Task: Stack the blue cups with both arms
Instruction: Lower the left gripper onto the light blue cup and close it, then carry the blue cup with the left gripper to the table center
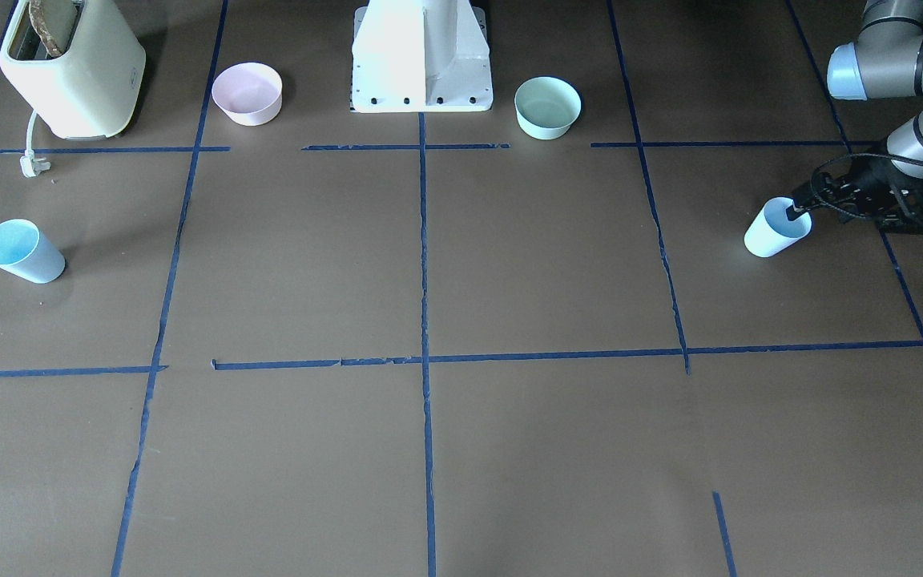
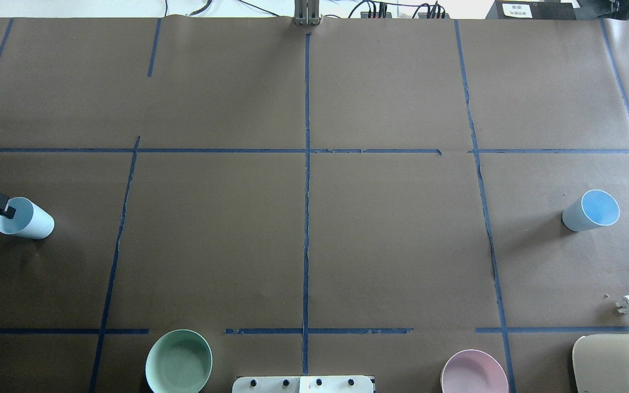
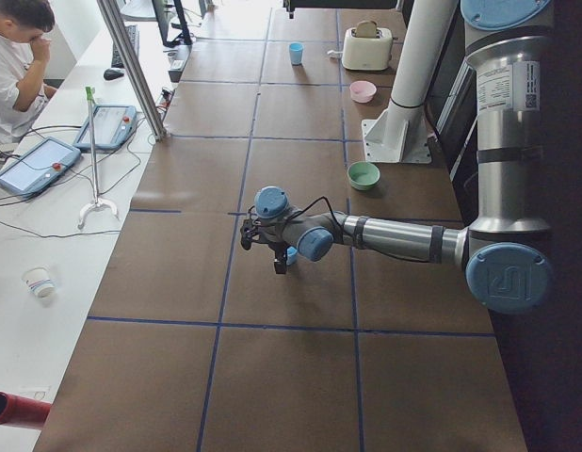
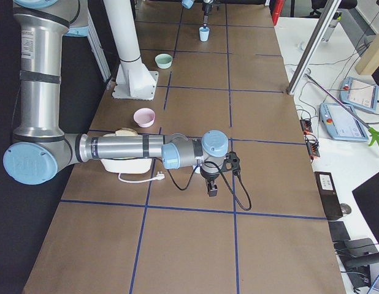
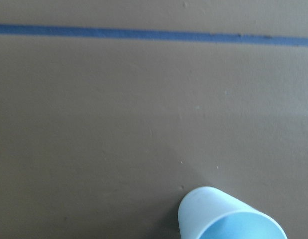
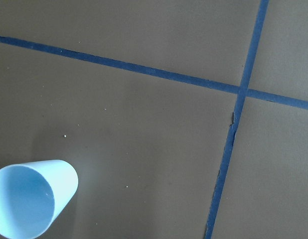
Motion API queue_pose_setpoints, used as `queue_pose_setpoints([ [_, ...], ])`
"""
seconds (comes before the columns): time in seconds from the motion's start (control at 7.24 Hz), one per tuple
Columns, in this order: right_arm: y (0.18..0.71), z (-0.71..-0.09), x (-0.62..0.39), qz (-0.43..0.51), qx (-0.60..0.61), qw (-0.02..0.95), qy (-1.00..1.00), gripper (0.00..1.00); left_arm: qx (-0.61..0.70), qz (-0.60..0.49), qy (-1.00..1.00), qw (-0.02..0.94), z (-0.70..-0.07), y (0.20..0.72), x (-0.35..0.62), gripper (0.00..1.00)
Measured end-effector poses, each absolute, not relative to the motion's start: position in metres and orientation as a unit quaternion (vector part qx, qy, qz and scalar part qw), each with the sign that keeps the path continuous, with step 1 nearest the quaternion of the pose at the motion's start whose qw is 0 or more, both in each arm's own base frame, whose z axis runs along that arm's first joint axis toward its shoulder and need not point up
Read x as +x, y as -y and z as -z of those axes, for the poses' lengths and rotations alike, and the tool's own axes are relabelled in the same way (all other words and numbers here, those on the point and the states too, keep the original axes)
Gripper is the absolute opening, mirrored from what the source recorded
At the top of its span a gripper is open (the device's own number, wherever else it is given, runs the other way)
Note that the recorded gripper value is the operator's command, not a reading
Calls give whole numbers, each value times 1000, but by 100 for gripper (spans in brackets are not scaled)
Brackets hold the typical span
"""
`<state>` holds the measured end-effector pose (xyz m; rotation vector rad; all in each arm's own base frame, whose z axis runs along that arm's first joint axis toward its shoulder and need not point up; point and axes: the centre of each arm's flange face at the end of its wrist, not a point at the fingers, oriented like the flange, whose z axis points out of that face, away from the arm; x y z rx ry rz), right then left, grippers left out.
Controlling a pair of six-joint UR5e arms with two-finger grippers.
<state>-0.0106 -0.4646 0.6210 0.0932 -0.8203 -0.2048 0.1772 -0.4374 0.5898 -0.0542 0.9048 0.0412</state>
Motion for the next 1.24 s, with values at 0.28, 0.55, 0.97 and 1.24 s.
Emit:
queue_pose_setpoints([
  [0.28,464,-626,-11,97,40,911,398,100,-29,-21,-436,899,-592,437,180,14],
  [0.55,465,-627,-11,97,39,911,398,100,-32,-19,-437,899,-590,438,185,0],
  [0.97,467,-624,-11,97,42,911,398,100,-23,26,-476,879,-505,477,222,0],
  [1.24,468,-621,-12,99,45,911,398,100,-36,65,-525,848,-343,522,332,0],
])
